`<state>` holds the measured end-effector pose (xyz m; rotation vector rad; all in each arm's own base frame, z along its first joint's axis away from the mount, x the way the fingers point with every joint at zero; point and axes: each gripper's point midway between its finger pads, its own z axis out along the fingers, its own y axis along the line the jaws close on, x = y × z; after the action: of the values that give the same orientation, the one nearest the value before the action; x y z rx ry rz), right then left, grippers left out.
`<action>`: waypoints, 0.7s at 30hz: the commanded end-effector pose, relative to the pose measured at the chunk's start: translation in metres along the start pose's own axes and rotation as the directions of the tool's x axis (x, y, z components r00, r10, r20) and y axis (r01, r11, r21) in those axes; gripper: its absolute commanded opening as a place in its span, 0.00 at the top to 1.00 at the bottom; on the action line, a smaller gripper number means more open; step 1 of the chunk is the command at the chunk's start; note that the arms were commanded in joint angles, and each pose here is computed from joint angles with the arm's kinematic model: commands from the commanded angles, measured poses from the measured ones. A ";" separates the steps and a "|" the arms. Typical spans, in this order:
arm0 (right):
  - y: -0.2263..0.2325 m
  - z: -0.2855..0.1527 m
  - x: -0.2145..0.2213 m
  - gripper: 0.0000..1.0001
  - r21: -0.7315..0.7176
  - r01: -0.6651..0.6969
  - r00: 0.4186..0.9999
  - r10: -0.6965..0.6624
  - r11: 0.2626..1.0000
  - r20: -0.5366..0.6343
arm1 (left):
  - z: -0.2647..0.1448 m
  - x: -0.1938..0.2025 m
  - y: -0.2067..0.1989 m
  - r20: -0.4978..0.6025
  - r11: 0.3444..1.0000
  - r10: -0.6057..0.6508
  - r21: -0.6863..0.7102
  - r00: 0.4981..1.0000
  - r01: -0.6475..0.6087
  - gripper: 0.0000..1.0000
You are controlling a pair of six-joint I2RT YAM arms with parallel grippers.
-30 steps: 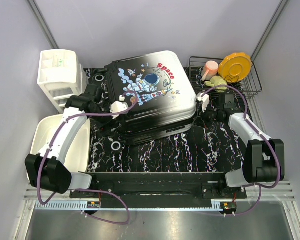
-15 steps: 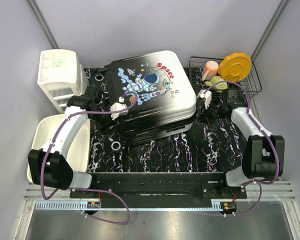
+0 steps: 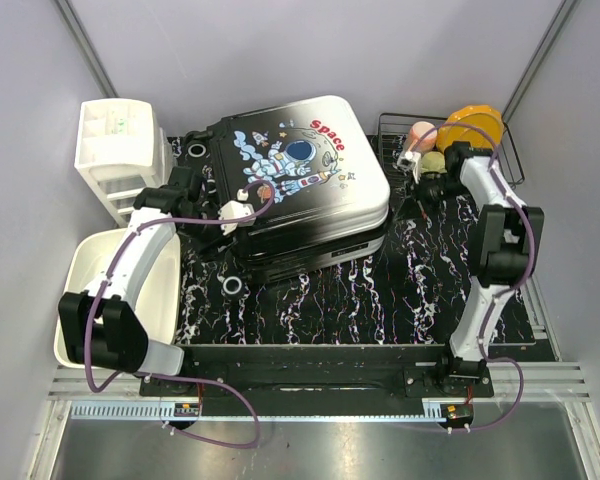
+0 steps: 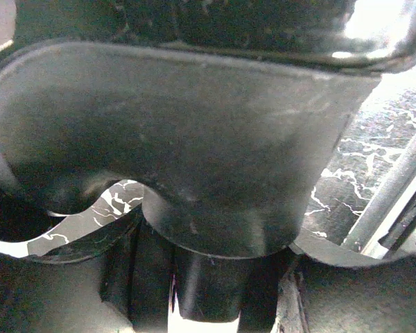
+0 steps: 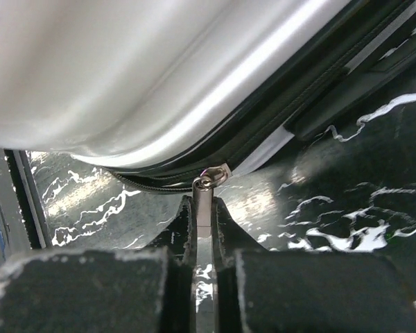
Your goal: Open, take out, and arrange the luggage
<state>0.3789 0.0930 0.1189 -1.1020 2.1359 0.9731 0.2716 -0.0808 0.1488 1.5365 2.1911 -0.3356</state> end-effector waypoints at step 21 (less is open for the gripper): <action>-0.056 -0.030 -0.040 1.00 0.247 0.236 0.955 -0.271 0.940 0.119 | -0.013 0.021 0.052 -0.087 0.985 -0.007 -0.171 0.996 -0.008 1.00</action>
<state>0.4222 0.0726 0.1292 -1.0913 1.9485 0.8088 0.2822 -0.0763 0.1485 1.5416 2.1870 -0.3093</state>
